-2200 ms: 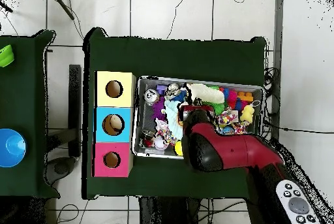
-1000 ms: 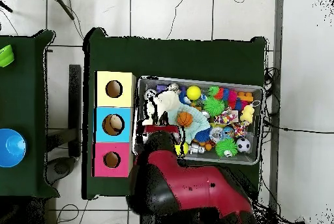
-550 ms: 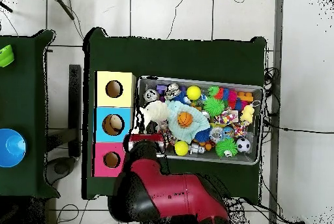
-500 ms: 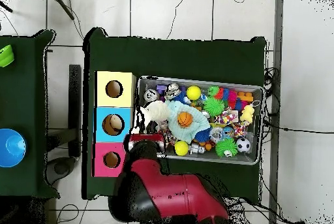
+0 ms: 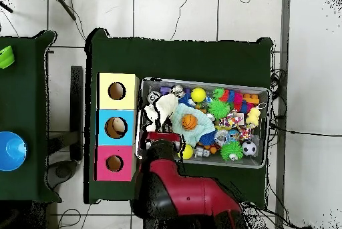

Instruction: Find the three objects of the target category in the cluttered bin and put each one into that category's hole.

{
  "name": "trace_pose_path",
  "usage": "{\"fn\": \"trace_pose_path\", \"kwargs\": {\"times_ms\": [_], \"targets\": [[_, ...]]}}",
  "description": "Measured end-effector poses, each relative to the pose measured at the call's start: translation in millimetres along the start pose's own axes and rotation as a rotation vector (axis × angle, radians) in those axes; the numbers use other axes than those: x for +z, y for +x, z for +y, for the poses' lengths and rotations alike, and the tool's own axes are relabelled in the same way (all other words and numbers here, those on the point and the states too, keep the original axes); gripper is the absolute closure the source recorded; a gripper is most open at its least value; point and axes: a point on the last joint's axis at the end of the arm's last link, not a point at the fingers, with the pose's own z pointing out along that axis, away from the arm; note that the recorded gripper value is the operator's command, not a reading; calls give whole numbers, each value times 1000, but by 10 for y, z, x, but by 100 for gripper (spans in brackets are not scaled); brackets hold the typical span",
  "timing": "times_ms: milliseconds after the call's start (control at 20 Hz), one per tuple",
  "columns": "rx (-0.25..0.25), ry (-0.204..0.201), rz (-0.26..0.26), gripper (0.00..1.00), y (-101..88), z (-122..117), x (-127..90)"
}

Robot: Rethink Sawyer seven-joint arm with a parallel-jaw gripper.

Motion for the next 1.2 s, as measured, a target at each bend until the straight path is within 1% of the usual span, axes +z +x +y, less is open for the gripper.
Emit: {"fn": "trace_pose_path", "kwargs": {"times_ms": [150, 300, 400, 450, 500, 600, 750, 900, 950, 1150, 1200], "targets": [[9, 2, 5, 100, 92, -32, 60], [22, 5, 20, 100, 227, -72, 140], [28, 8, 31, 100, 324, -94, 193], [32, 9, 43, 100, 417, -105, 241], [33, 10, 52, 100, 473, -103, 264], [33, 10, 59, 100, 519, -98, 280], [25, 10, 82, 100, 679, -54, 323], [20, 11, 90, 100, 746, -37, 336], [16, 13, 96, 100, 796, -27, 346], [9, 16, 107, 100, 868, -13, 359], [1, 20, 112, 0, 921, -5, 362]]}}
